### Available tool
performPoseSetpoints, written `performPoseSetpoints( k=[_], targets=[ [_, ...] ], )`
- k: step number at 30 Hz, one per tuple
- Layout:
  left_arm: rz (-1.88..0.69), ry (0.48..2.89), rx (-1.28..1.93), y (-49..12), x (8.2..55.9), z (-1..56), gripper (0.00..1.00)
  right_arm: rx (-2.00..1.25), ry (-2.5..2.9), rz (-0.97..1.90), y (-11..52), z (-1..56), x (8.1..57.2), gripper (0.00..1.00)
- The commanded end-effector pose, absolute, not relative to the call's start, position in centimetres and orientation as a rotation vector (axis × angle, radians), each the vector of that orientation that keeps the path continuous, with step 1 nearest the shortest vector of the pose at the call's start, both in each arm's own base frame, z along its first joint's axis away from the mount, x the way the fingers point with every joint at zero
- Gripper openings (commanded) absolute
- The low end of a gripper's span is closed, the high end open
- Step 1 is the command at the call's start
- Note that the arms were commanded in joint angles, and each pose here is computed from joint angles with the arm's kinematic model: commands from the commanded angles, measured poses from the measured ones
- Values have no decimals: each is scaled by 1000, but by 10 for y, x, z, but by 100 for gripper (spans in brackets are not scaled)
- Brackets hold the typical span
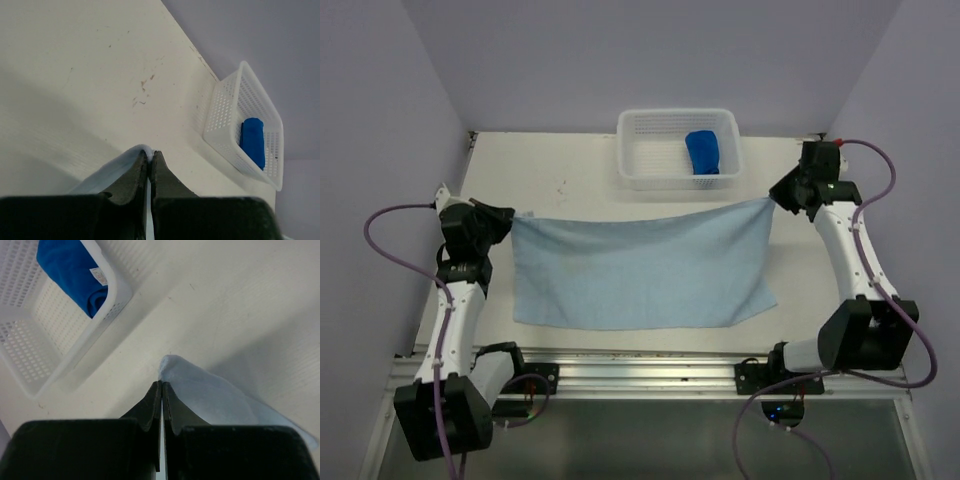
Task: Roll the towels
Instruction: Flatten the towel, then fold the towel
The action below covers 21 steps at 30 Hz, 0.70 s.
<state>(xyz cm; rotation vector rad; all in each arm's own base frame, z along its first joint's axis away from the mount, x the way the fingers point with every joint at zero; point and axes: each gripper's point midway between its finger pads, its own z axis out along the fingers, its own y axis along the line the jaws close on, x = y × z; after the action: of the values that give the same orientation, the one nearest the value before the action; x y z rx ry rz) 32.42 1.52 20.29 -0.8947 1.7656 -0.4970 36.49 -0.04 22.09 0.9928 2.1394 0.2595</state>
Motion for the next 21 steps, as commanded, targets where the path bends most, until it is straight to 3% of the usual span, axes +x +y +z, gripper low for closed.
performPoseSetpoints(
  k=[1, 9, 21],
  targets=[
    [-570, 1591, -760, 17, 370, 254, 0, 944, 1994, 380, 4, 244, 426, 0],
    [-550, 1678, -768, 21, 398, 208, 0, 879, 2003, 409, 9, 213, 463, 0],
    [-585, 1760, -805, 7, 340, 144, 0, 917, 2188, 270, 3, 132, 382, 0]
  ],
)
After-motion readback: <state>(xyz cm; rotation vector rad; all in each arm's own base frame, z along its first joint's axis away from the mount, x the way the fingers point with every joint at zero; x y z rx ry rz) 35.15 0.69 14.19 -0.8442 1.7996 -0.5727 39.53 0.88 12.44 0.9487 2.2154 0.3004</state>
